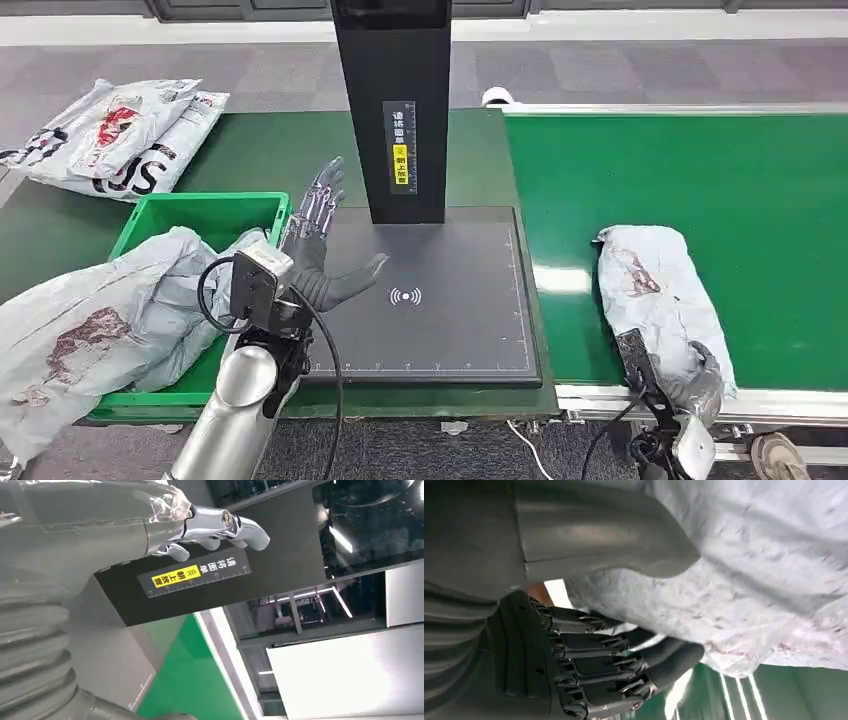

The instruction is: Moved the parcel from conveyor to table for the left to box.

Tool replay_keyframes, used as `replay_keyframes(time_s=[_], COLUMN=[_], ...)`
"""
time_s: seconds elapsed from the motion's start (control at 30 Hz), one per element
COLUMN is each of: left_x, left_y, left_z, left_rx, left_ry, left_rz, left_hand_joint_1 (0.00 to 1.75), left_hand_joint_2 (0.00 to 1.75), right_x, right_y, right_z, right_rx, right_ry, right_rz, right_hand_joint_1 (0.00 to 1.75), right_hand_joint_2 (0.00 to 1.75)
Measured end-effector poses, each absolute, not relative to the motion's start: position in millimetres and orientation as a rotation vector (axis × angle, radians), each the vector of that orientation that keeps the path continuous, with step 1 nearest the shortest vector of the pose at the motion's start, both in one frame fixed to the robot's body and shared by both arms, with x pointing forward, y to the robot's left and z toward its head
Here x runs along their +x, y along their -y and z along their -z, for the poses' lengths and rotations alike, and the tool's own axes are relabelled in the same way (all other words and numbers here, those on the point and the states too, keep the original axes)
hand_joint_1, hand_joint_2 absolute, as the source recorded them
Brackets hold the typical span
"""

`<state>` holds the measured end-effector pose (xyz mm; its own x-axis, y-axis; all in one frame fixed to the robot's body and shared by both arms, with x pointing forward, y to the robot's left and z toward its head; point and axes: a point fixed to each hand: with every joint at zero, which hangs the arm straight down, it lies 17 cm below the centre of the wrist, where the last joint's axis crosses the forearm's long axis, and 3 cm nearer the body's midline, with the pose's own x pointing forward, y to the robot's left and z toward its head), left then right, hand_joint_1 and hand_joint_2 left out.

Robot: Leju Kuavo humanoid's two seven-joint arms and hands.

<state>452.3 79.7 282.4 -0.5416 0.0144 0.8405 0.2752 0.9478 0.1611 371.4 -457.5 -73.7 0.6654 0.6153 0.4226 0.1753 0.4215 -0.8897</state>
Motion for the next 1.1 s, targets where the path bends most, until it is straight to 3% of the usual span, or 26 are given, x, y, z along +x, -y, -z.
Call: replay_keyframes(time_s=[0.63,1.1], left_x=[451,447], left_y=[-80,-86], left_z=[-284,-283], left_rx=[-0.202,-0.172], left_ry=[2.135,2.152], left_rz=[0.339,0.338], left_hand_joint_1=[0.00,0.00], left_hand_joint_2=[1.75,1.75], right_x=[392,444], right_y=[445,400], right_z=[60,-84], right_rx=[-1.113,-1.200], right_ry=[0.928,1.346], right_rz=[-0.327,-0.248], right_hand_joint_1=[1.75,1.75], right_hand_joint_2=[1.75,1.75])
